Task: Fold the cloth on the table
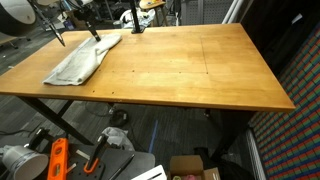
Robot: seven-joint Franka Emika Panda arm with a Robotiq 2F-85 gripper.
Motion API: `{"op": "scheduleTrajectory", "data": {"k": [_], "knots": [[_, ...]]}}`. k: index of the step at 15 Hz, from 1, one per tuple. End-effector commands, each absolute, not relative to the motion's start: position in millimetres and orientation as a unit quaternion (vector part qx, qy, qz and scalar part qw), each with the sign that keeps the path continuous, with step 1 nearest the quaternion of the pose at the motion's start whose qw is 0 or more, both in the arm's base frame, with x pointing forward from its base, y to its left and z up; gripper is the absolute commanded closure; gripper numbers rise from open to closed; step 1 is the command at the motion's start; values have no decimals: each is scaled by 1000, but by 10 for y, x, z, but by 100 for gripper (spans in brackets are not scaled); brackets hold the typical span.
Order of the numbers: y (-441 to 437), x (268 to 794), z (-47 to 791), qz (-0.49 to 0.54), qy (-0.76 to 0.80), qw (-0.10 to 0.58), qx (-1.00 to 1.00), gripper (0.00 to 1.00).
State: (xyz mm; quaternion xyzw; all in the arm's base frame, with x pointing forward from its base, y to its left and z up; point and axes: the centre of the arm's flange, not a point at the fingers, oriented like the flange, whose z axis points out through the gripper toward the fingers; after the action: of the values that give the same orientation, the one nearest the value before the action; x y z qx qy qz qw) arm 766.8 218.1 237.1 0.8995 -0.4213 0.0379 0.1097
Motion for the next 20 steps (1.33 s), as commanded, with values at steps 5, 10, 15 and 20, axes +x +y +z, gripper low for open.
{"op": "scheduleTrajectory", "data": {"k": [5,10,15,20], "knots": [[2220,7506,2660,40,-440,85,893,89],[2486,7510,2810,40,-470,40,881,90],[2669,7492,2786,66,-465,46,882,64],[2670,7510,2734,112,-454,96,879,29]]}}
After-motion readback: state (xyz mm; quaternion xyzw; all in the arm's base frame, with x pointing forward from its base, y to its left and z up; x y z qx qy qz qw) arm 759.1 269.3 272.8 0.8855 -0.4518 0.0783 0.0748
